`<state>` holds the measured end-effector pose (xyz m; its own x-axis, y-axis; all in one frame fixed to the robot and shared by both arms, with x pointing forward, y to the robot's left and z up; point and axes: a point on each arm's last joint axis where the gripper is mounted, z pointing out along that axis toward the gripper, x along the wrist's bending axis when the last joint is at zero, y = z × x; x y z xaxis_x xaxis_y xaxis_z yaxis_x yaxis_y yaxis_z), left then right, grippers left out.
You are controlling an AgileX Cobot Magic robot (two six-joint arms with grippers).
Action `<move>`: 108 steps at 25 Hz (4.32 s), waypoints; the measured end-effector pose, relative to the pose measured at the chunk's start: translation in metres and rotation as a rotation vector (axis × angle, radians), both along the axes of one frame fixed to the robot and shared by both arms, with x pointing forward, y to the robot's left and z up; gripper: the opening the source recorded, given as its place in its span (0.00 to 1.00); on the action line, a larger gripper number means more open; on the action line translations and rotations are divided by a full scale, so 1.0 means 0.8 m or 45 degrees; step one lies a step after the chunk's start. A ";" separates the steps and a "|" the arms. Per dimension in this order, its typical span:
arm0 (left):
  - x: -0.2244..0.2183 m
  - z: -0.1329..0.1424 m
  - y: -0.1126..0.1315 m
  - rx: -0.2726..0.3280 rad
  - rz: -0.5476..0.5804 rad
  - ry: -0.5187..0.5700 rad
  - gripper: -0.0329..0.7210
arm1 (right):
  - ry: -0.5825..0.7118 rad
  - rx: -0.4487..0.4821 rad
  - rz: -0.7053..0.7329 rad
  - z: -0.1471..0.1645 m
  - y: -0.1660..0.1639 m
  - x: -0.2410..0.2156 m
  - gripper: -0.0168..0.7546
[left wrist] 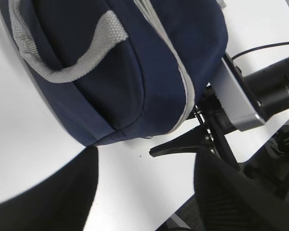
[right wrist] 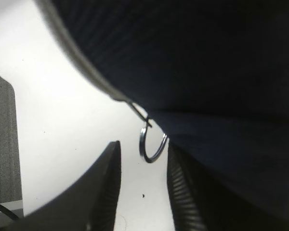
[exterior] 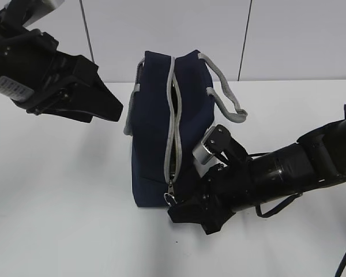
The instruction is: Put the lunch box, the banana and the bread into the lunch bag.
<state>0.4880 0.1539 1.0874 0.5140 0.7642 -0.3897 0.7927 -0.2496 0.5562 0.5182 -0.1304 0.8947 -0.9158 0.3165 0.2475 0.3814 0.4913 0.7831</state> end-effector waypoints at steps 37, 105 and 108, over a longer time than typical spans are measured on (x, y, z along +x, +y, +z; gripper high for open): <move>-0.001 0.000 0.000 0.001 -0.003 0.005 0.62 | 0.148 -0.087 -0.030 0.053 -0.010 -0.021 0.00; -0.011 -0.024 -0.014 -0.092 -0.376 -0.306 0.61 | -0.492 0.006 -0.167 0.232 -0.004 0.034 0.00; -0.011 -0.042 -0.011 -0.078 -0.334 -0.334 0.62 | -0.491 -0.003 -0.162 0.231 -0.004 0.033 0.00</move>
